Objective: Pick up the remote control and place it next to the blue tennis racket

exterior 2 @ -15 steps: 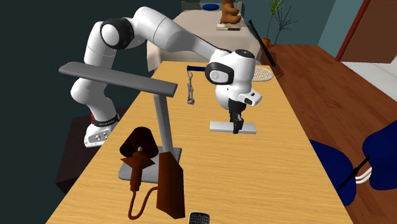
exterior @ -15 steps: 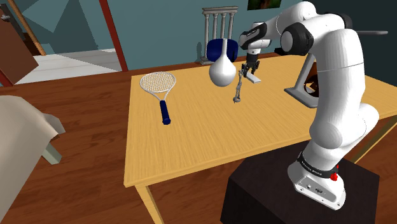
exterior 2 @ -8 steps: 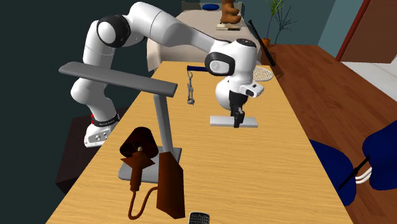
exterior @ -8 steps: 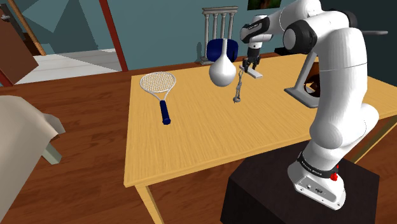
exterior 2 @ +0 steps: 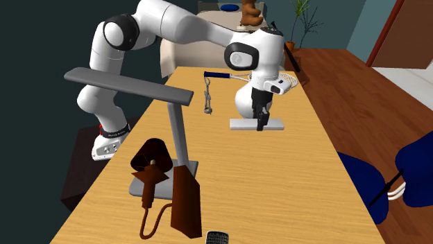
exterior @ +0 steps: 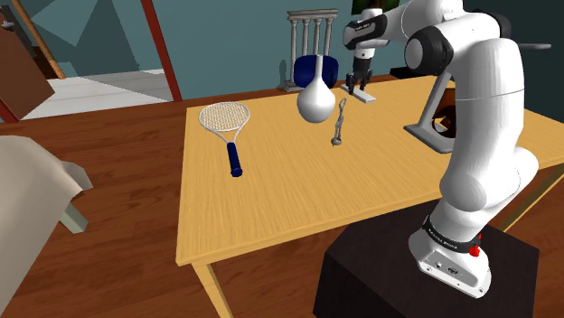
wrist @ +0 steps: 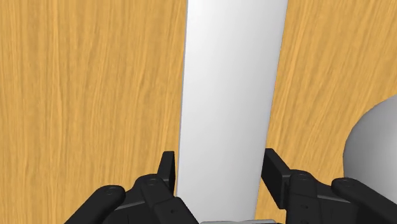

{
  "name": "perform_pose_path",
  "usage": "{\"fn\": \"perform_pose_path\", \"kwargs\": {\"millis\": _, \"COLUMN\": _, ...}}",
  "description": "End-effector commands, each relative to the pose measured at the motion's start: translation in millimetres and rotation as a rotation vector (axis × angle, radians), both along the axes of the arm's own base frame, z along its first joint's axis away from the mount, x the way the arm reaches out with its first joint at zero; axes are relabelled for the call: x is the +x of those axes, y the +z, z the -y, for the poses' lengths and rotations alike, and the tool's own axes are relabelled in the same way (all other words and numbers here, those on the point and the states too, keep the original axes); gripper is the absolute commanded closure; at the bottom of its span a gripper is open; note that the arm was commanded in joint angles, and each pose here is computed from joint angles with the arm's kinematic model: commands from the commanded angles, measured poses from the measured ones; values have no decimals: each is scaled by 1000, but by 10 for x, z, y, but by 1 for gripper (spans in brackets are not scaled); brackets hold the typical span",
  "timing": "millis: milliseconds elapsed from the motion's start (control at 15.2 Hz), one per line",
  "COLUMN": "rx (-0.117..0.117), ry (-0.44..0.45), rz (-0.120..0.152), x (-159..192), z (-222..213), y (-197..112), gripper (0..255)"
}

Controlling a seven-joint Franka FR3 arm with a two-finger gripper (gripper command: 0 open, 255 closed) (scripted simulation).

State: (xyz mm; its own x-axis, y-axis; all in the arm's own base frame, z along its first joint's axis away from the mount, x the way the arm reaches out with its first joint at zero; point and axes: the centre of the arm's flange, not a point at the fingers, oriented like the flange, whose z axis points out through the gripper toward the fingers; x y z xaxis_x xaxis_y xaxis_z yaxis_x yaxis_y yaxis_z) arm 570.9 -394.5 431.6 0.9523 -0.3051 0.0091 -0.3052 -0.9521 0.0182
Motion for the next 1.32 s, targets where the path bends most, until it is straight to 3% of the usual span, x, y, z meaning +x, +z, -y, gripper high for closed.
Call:
{"fn": "perform_pose_path", "kwargs": {"millis": 0, "rx": 0, "ry": 0, "rz": 0, "x": -1, "z": -5, "y": 99, "gripper": 255}}
{"fn": "perform_pose_path", "kwargs": {"millis": 132, "rx": 0, "ry": 0, "rz": 0, "x": -2, "z": -6, "y": 162, "gripper": 255}}
{"fn": "perform_pose_path", "kwargs": {"millis": 1254, "rx": 0, "ry": 0, "rz": 0, "x": 238, "z": -2237, "y": 169, "gripper": 255}}
